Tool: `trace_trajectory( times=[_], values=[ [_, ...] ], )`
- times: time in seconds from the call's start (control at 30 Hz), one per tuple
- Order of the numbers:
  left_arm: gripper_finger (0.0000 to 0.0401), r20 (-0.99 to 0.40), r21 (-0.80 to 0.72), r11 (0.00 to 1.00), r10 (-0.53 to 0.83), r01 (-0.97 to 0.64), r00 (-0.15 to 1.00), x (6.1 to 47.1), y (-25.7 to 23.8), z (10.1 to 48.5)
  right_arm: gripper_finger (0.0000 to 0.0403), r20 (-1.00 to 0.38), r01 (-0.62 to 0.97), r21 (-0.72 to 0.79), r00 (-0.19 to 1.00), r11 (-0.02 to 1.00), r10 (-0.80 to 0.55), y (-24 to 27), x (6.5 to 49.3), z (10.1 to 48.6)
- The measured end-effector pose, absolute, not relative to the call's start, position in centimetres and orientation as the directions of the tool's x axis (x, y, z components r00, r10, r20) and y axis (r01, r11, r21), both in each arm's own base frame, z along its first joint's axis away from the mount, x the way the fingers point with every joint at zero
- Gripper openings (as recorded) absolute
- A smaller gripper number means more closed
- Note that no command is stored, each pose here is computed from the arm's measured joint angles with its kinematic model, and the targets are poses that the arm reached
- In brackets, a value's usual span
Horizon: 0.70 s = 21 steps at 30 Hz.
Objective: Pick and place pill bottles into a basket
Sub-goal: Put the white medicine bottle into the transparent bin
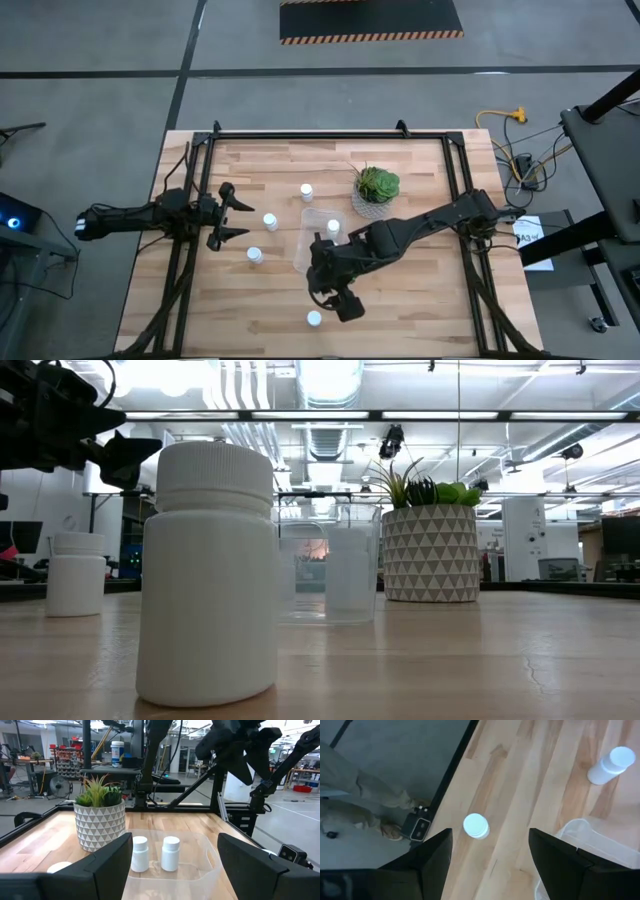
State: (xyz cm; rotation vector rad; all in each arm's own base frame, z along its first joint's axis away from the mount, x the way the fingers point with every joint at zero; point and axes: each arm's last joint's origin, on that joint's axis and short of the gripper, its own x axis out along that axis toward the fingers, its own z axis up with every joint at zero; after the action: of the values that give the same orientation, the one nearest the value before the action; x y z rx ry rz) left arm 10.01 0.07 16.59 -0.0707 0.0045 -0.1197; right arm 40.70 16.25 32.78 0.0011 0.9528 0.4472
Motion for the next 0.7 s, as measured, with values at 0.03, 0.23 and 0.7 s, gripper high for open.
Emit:
trace_trajectory(
  times=[0.03,0.23,0.7],
  values=[
    [0.0274,-0.001,-0.071,0.990,-0.119,0.119,0.993,10.0,0.1,16.6,0.0249,-0.786,-0.373,0.204,0.489,0.905,0.379,16.3,40.7,32.7],
    [0.0274,0.000,-0.071,0.990,-0.119,0.119,0.993,10.0,0.1,16.6,0.0249,-0.775,-0.403,0.202,0.492,0.893,0.397,16.4,40.9,32.7],
    [0.0274,-0.002,-0.071,0.990,-0.119,0.119,0.993,10.0,0.1,16.6,0.0249,-0.750,-0.412,0.258,0.484,0.874,0.450,17.6,42.6,30.5]
  ],
)
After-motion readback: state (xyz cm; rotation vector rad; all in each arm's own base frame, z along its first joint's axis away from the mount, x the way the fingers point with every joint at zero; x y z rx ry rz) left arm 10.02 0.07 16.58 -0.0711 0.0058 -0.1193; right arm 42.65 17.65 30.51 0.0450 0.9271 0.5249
